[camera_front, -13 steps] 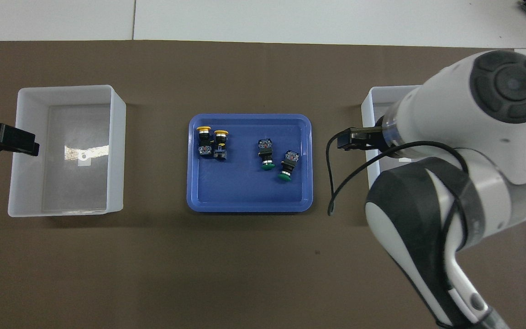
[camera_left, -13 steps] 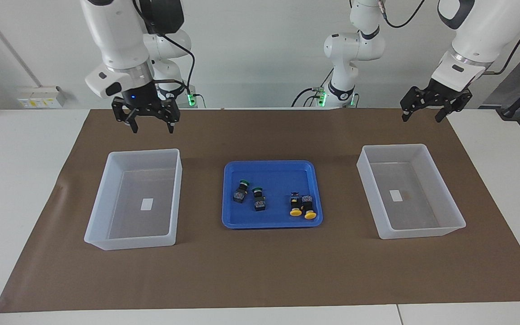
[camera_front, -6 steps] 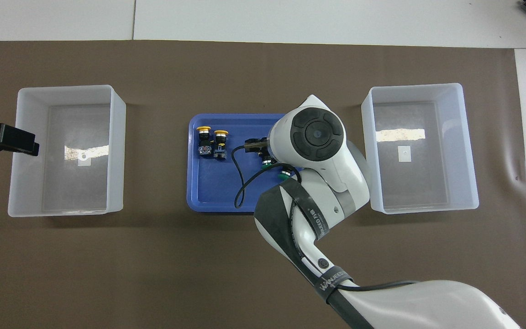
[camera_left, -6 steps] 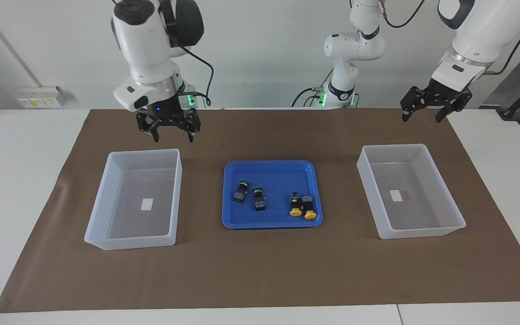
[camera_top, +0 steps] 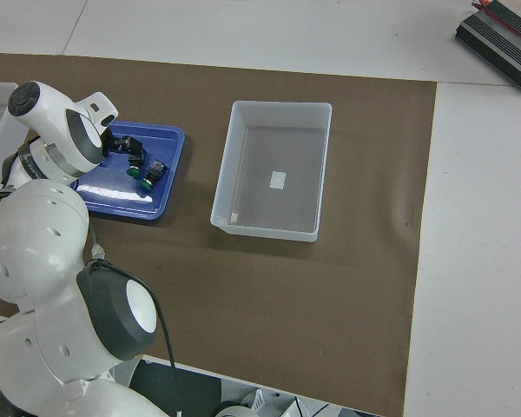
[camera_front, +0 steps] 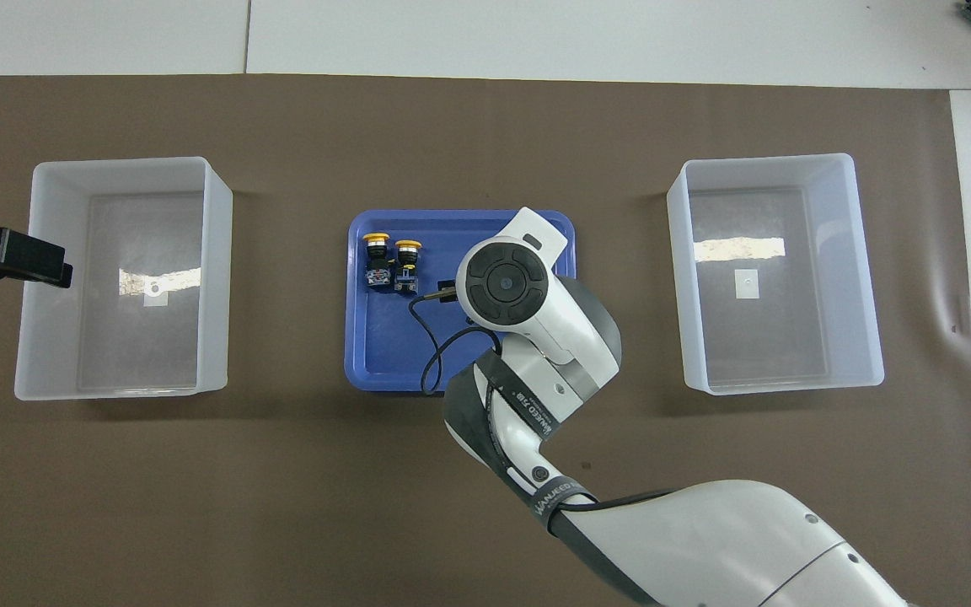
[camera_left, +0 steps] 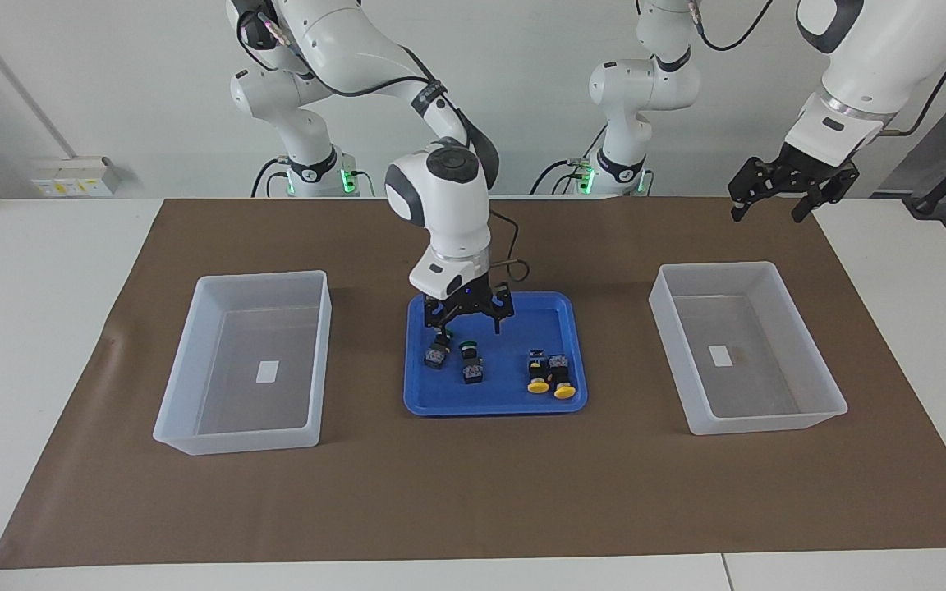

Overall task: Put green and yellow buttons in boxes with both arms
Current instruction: 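Reach the right gripper into the blue tray and grasp a green button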

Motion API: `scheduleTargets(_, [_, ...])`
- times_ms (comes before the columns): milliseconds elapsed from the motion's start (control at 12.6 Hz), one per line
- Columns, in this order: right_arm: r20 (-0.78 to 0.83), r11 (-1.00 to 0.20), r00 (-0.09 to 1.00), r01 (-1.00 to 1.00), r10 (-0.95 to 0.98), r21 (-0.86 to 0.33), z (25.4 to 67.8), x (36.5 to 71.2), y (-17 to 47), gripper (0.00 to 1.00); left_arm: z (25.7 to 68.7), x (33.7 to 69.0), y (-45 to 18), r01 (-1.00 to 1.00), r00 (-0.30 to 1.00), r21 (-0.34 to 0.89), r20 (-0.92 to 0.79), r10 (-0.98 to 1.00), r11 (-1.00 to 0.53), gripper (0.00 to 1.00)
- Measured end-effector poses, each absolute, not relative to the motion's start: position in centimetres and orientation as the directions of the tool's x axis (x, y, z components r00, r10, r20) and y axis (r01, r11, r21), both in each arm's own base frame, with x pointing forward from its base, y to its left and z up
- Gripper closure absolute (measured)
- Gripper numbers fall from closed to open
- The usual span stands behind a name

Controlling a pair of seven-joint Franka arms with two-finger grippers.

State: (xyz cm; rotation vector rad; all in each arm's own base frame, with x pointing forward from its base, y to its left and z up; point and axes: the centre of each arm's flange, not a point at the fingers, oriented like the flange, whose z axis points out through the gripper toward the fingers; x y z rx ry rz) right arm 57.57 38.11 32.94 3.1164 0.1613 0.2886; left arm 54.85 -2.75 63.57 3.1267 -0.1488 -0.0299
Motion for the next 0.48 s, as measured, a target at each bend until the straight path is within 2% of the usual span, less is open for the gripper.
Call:
scheduleTargets(319, [0.202,-0.994,0.973,0.113,0.11,0.001,31.1,57.5,38.9,0.19,63.6,54.8,-2.7,-0.095,0.995,0.012,-0.019,-0.095,-0.995,0.0])
scheduleTargets(478, [0.194,-0.993,0.974,0.117,0.116,0.009,30.2,57.3,38.8,0.19,63.6,54.8,-2.7,-0.095,0.995,0.012,-0.019,-0.095,-0.995,0.0])
